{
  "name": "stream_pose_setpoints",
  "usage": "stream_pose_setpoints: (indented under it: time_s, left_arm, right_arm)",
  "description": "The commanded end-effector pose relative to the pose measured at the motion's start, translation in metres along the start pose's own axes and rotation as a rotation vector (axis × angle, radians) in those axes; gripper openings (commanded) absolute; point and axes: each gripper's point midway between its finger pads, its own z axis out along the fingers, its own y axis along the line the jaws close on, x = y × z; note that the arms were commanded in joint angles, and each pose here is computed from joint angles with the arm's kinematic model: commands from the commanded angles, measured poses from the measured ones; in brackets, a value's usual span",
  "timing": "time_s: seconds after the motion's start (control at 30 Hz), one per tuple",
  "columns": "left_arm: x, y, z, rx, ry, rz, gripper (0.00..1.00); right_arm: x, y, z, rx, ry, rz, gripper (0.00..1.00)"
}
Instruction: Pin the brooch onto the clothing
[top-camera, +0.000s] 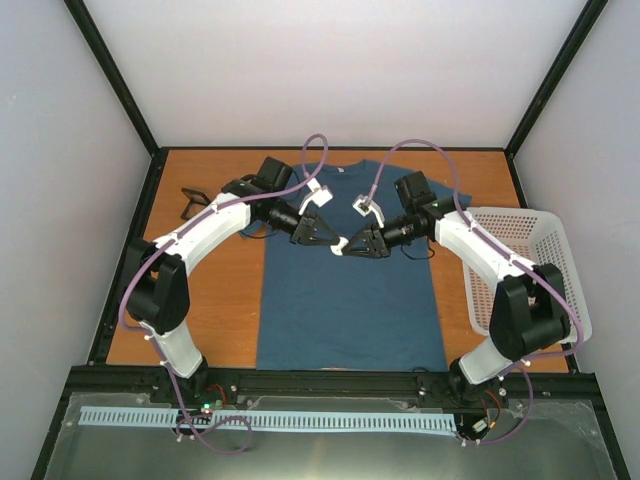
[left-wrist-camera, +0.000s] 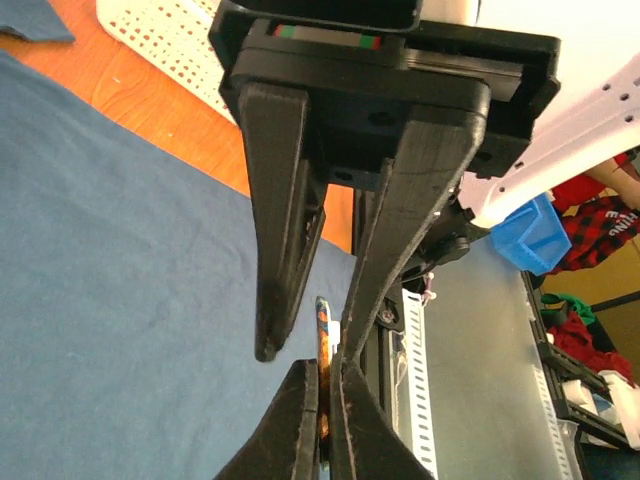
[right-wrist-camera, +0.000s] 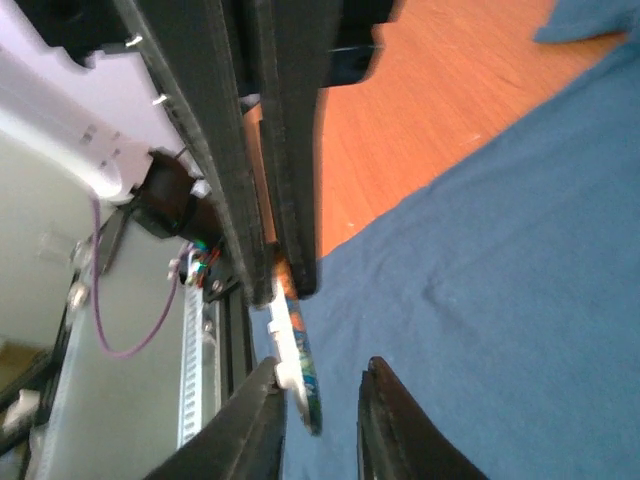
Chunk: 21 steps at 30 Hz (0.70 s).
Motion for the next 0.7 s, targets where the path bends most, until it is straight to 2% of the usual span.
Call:
stream_pose_setpoints:
  time_s: [0.0,0.07,0.1,0.17,0.23,0.3,0.33,0.47,0.53,0.6,0.67]
  left_arm:
    - [-0.016,-0.009,-0.007,-0.073,-0.033,0.068,0.01]
    - [-0.027,-0.004,-0.016,-0.174,-0.089,0.076,0.01]
    - [-0.033,-0.004,-0.022,-0.232,-0.137,0.084,0.0]
    - [-0.047,-0.002,-0.038,-0.348,-0.246,0.076,0.01]
    - [-0.058,0.0,-0.056,-0.455,-0.376,0.092,0.01]
    - [-0.069,-0.004,-0.073,-0.52,-0.513,0.127,0.01]
    - [-0.073,-0.007,-0.082,-0.545,-0.577,0.13,0.01]
    - [-0.087,-0.02,-0.107,-0.562,-0.79,0.159,0.01]
    - [-0.093,-0.027,-0.107,-0.521,-0.823,0.187,0.01]
    - [-0.1,-0.038,-0.102,-0.442,-0.826,0.222,0.01]
    - [-0.104,-0.044,-0.095,-0.362,-0.822,0.213,0.01]
  right_arm:
    - [-0.018,-0.01,-0.017,0.22,-0.073,-0.041,0.34]
    - [-0.021,-0.017,-0.029,0.348,-0.111,-0.037,0.5]
    - [-0.022,-0.019,-0.036,0.405,-0.131,-0.04,0.61]
    - [-0.027,-0.024,-0.054,0.533,-0.185,-0.029,0.97]
    - [-0.036,-0.037,-0.082,0.715,-0.292,0.05,1.0]
    - [-0.035,-0.056,-0.116,0.889,-0.411,0.269,1.0]
    - [-0.043,-0.053,-0.117,0.847,-0.441,0.271,1.0]
    - [-0.08,-0.022,-0.083,0.459,-0.499,0.251,1.0]
    - [-0.1,0.003,-0.07,0.232,-0.538,0.228,1.0]
    - [-0.111,0.017,-0.063,0.086,-0.548,0.211,0.99]
    - [-0.117,0.017,-0.059,0.029,-0.538,0.227,0.97]
